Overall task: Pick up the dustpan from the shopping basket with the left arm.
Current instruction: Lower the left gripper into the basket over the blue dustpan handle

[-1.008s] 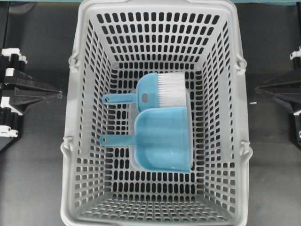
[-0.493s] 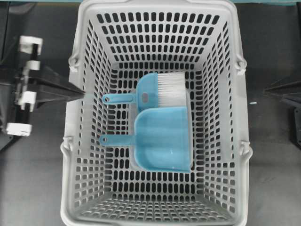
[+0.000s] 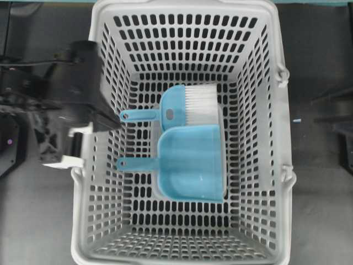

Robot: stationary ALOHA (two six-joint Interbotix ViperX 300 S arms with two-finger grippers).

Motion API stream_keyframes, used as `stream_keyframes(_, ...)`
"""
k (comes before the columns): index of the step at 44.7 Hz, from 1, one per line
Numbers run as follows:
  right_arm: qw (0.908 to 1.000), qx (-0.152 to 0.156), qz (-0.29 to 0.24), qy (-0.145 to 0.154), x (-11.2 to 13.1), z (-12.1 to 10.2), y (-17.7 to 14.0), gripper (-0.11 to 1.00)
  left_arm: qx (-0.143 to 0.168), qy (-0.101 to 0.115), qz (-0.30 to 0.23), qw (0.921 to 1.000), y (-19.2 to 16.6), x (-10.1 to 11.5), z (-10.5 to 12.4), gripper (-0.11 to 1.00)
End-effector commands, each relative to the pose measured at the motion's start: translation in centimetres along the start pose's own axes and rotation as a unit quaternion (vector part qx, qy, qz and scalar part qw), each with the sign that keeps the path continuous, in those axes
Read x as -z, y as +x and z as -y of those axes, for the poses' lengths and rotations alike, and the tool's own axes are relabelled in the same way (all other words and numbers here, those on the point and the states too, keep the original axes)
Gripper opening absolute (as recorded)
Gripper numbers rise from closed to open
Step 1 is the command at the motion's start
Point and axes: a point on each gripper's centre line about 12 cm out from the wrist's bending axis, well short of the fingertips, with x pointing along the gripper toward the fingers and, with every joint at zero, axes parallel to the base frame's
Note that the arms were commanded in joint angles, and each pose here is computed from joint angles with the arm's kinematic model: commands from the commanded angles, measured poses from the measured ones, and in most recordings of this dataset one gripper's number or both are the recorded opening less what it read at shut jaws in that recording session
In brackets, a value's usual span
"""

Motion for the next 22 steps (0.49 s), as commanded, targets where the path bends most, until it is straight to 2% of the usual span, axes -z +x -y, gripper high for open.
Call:
stream_keyframes(1,0.9999,-0.002,0.015,-0.001,-1.1,-0.1,-0.2,0.61,-0.001,0.0,0.008,1.0,-0.3,-1.4,0.0,0.0)
stream_keyframes(3,0.9999,-0.001,0.016,-0.003,-1.1,-0.1,-0.2,0.73,-0.001,0.001,0.005,1.0,0.0,-1.5,0.0,0.0)
stream_keyframes(5,0.9999,0.0,0.015,-0.004,-1.0,-0.1,-0.2,0.78,-0.001,0.0,-0.003,1.0,0.5,-1.5,0.0,0.0)
stream_keyframes(17,0.9997,-0.001,0.023,-0.003,-1.0,-0.1,-0.2,0.74,0.0,-0.001,-0.059,0.9983,2.5,-1.0,0.4,0.01)
stream_keyframes(19,0.9997,-0.001,0.026,-0.003,-1.0,-0.1,-0.2,0.74,0.0,-0.001,-0.073,0.9973,2.9,-1.0,0.5,0.05)
stream_keyframes(22,0.9995,-0.001,0.032,-0.003,-0.9,0.0,-0.2,0.75,0.0,-0.002,-0.095,0.9954,3.7,-1.0,0.7,0.21)
